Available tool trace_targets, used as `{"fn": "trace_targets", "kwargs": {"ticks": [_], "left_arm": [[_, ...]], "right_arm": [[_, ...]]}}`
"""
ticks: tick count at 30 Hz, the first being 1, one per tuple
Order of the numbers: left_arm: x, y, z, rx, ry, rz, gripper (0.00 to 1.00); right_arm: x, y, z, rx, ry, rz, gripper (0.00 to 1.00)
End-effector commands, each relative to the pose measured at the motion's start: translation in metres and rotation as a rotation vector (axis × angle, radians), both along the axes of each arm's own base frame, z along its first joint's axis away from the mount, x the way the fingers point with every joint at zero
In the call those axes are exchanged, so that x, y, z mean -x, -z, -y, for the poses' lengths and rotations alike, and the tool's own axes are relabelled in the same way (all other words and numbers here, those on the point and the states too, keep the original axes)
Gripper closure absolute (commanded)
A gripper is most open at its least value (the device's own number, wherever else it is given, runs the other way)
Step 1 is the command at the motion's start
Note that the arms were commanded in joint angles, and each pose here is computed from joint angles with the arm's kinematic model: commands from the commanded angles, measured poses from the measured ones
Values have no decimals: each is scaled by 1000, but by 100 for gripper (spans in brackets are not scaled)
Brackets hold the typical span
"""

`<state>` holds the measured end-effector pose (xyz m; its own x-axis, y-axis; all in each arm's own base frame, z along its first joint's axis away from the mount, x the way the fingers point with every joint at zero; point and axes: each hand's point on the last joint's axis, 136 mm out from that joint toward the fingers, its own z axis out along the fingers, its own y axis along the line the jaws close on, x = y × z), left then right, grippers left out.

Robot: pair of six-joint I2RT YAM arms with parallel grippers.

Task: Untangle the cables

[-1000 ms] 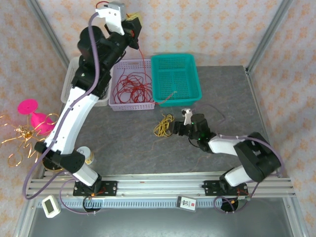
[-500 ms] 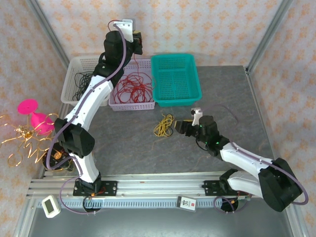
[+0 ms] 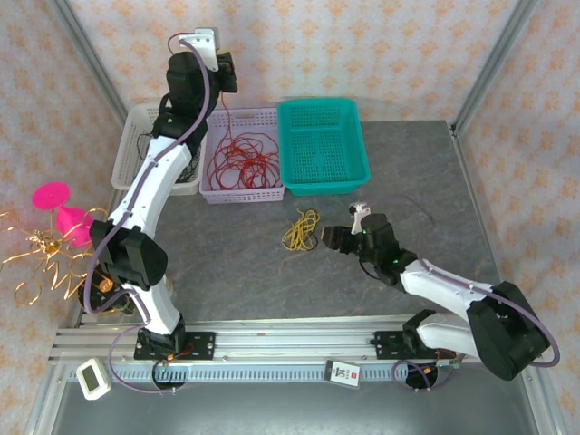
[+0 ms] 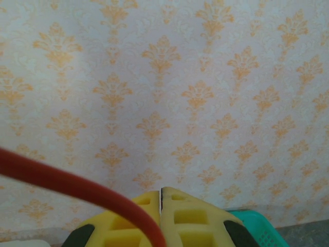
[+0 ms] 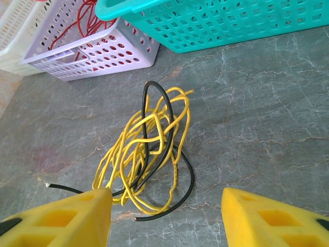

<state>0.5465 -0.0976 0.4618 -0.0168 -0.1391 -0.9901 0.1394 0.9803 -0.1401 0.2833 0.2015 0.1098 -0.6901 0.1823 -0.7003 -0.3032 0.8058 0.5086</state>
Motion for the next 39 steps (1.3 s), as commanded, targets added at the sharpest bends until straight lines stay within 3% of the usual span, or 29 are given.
{"fn": "trace_targets", "kwargs": {"ticks": [1, 7, 15, 20, 21, 23, 25, 30, 35, 39], "left_arm": [[7, -5, 3, 20, 38, 21, 100], [-30, 73, 32, 57, 157, -105, 100], [-76, 206, 21, 20, 29, -334, 100], [-83, 279, 11, -20, -35, -481, 100], [-82, 290, 11, -13, -40, -506, 97], [-78, 306, 11, -4, -39, -543, 76], [-74, 314, 11, 0, -38, -568, 60], [-51, 312, -1, -14, -86, -593, 49], [-15, 276, -8, -2, -89, -549, 39], [26, 241, -11, 10, -71, -498, 36]], "right_arm": [[-9, -8, 0, 7, 21, 28, 42], [-11, -3, -4, 8, 20, -12, 42], [-5, -9, 7, 35, 52, -22, 42], [0, -4, 13, 54, 66, -49, 41], [1, -2, 13, 60, 65, -60, 41], [1, 3, 13, 78, 63, -87, 40], [0, 7, 12, 92, 63, -117, 40], [-15, 5, -4, 74, 48, -157, 40], [-41, -2, -10, 117, 55, -91, 40], [-55, -2, -35, 113, -69, -48, 44]]}}
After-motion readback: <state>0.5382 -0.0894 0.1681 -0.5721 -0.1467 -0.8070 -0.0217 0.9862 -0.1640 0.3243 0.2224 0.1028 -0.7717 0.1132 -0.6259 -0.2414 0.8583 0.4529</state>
